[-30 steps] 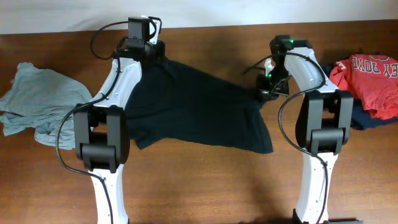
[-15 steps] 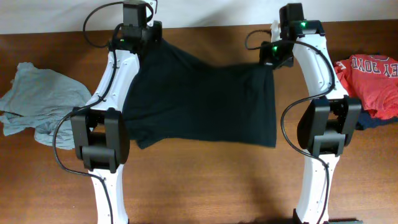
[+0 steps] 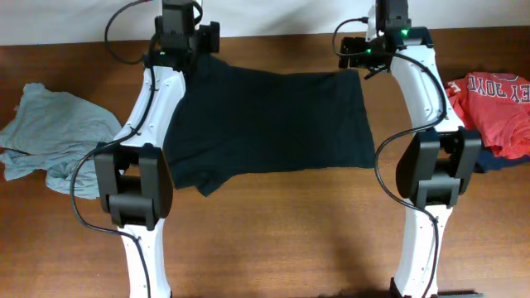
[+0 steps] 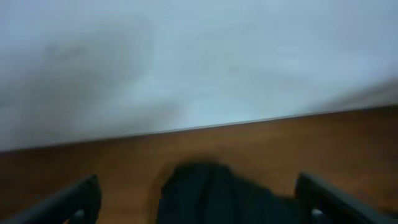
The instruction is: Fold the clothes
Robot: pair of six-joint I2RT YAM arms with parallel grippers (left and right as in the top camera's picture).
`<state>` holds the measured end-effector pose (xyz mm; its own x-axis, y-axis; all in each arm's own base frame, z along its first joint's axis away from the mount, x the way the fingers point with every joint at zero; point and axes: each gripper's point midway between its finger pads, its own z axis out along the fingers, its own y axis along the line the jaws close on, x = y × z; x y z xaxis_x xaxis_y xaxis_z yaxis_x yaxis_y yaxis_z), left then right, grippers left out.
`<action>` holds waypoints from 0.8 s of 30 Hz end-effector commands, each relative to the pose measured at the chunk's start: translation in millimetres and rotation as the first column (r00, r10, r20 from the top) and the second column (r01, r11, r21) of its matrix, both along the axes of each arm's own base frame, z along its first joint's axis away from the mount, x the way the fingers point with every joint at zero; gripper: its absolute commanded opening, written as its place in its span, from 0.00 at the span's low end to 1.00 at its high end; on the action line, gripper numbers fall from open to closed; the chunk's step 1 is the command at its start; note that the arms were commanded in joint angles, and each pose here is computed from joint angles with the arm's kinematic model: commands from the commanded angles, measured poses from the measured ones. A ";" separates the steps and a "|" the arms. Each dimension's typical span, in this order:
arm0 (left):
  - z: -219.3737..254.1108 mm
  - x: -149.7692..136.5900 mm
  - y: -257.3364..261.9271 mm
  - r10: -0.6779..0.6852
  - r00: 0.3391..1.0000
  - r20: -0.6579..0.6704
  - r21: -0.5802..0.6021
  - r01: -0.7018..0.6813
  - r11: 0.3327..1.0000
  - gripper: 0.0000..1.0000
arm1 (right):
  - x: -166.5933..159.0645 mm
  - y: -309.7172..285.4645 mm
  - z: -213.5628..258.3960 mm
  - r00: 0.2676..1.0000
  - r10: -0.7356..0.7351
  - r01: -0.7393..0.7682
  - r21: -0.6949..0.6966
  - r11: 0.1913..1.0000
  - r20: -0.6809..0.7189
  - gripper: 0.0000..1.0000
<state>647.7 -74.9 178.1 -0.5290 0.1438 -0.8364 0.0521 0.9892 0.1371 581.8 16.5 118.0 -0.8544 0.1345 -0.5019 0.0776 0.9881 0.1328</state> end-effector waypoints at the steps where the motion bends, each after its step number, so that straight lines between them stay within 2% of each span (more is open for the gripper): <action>1: 10.9 -9.9 5.2 0.052 0.998 -0.028 -0.030 -0.053 0.998 0.99 | -8.7 -13.2 21.0 1.000 -0.024 0.024 -0.011 1.000 0.001 0.99; 5: 5.0 -38.7 1.4 0.044 0.987 -0.156 -0.077 -0.057 0.995 0.99 | -35.7 -18.3 28.0 0.997 -0.015 0.019 0.049 0.999 -0.081 0.99; 9: 26.6 -75.9 -6.1 0.016 0.971 -0.238 -0.093 -0.039 0.995 0.99 | -65.1 -28.8 46.8 0.990 -0.025 0.039 0.093 0.995 -0.142 0.99; 15: 62.3 -138.3 -0.3 0.096 0.934 -0.345 -0.168 -0.162 0.972 0.99 | -113.6 -34.0 83.8 0.979 -0.020 0.041 0.100 0.994 -0.205 1.00; 19: 46.0 -181.4 3.9 0.143 0.853 -0.502 -0.142 -0.245 0.959 0.99 | -154.6 -29.0 85.8 0.942 -0.013 0.051 0.104 0.993 -0.335 0.97; 24: 22.5 -220.8 1.2 0.180 0.747 -0.640 -0.084 -0.301 0.950 0.99 | -178.7 -23.5 69.4 0.895 -0.001 0.057 0.110 0.992 -0.446 0.93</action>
